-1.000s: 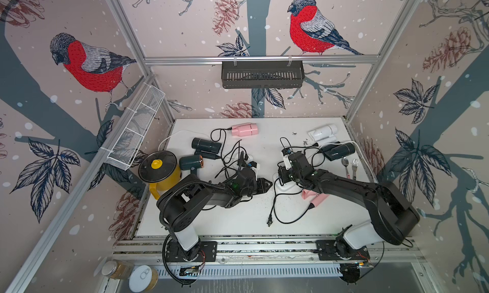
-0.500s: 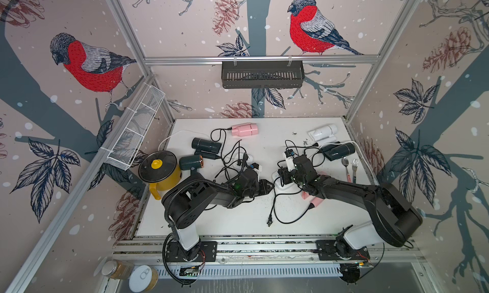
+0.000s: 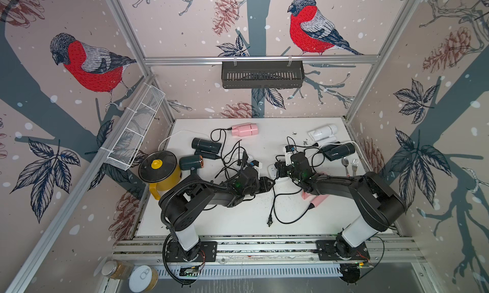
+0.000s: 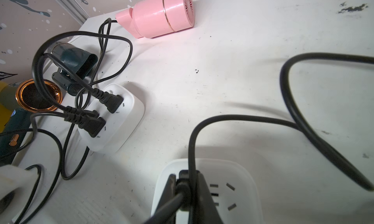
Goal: Charge the blow dryers
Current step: Insert the plug into the socket.
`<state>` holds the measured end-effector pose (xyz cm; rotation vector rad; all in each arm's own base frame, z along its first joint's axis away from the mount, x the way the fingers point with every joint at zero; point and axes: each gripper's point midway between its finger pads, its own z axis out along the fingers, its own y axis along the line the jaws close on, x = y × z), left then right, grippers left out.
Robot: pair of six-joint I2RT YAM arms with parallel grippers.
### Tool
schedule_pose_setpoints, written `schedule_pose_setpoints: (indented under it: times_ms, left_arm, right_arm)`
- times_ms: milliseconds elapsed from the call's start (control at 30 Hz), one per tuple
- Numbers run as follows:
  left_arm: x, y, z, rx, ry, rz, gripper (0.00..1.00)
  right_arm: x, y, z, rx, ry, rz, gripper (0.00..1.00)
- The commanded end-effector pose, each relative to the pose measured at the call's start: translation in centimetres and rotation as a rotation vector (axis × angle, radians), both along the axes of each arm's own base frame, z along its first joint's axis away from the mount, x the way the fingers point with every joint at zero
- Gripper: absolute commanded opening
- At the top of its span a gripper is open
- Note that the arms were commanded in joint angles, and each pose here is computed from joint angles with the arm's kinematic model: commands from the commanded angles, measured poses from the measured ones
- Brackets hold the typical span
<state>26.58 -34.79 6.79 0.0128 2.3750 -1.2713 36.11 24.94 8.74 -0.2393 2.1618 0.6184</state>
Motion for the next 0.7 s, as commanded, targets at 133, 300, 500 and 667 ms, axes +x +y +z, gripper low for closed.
schedule_pose_setpoints:
  times_ms: [133, 300, 500, 667]
  left_arm:
    - [0.6, 1.1, 0.5, 0.0, -0.017, 0.055, 0.31]
    - [0.6, 1.2, 0.6, -0.004, -0.018, 0.051, 0.31]
    - [0.6, 1.5, 0.8, 0.002, -0.03, 0.05, 0.31]
    - [0.7, 2.0, 1.3, -0.003, -0.049, 0.049, 0.34]
  right_arm:
    - [-0.2, 0.6, 2.0, -0.006, -0.023, 0.058, 0.03]
    - [-0.6, 0.5, 1.4, -0.02, 0.001, 0.069, 0.03]
    - [-0.5, 0.4, 0.2, -0.026, 0.038, 0.06, 0.03]
    - [-0.4, 0.6, -0.7, -0.023, 0.062, 0.067, 0.03]
